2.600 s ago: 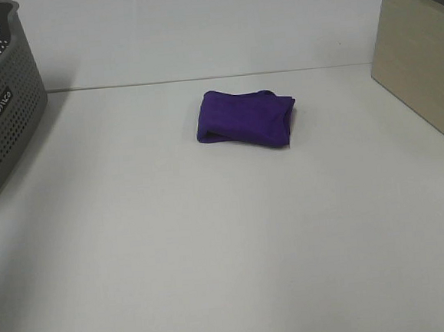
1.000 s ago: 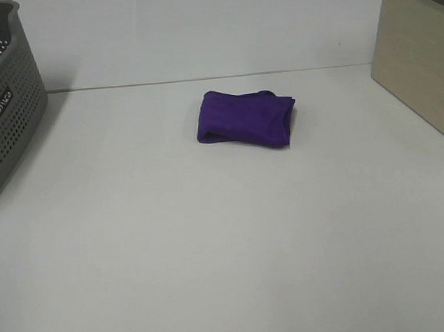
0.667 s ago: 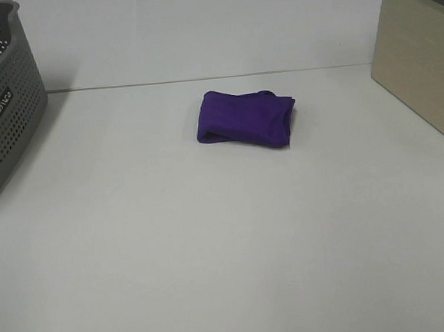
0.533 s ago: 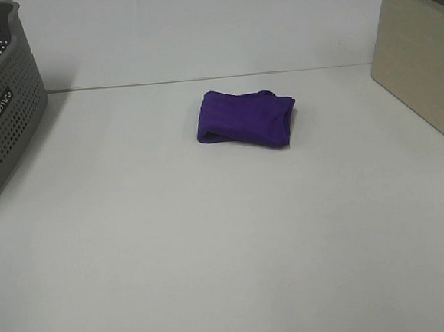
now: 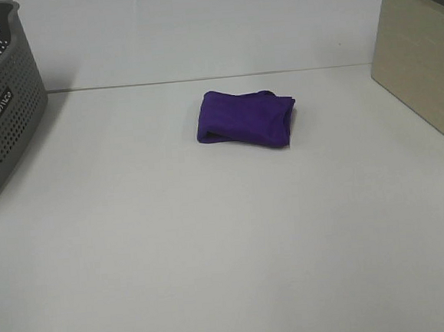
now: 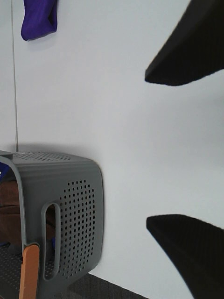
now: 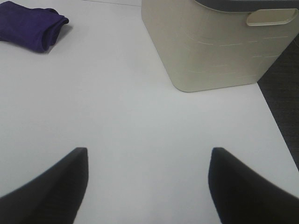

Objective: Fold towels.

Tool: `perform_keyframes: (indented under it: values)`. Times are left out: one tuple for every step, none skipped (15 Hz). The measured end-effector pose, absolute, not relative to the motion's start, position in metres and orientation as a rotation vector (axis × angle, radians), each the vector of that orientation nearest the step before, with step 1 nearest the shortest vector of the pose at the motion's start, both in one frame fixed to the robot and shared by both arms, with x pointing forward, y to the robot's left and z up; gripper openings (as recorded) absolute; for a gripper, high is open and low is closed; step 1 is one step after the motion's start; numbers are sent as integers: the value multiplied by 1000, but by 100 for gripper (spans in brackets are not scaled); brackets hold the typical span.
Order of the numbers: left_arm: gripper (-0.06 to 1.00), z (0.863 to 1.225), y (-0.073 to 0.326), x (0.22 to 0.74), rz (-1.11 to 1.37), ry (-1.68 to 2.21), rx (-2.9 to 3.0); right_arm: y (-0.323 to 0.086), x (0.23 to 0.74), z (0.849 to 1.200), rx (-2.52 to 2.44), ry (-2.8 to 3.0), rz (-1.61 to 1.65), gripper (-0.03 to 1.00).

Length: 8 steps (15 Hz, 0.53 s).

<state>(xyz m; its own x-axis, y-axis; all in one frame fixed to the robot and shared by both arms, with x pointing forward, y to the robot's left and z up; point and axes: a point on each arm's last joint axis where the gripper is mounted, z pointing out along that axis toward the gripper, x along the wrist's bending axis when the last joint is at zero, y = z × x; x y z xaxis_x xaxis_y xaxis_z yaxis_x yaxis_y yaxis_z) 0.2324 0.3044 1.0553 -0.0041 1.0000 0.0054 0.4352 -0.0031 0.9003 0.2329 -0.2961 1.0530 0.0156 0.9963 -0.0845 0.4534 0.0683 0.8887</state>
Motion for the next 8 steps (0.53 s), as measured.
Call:
perform_keyframes:
  values:
    - [70,1055,304,232,969,1535,1534,-296,233,1053,1497,1552,864,72]
    - [70,1055,304,232,969,1535,1534,-296,233,1053,1497,1552,864,72]
    - [70,1055,304,232,969,1535,1534,-296,233,1053,1497,1552,864,72]
    - [70,1055,304,232,969,1535,1534,-296,233,1053,1497,1552,864,72]
    - [70,1055,304,232,969,1535,1534,-296,233,1053,1497,1552,864,72]
    - [70,1055,304,232,969,1535,1534,-296,233,1053,1497,1552,864,72]
    - [70,1055,304,232,969,1535,1534,-296,233,1053,1497,1552,864,72]
    - [70,1055,304,232,969,1534,1535,-296,233,1053,1497,1552,864,72]
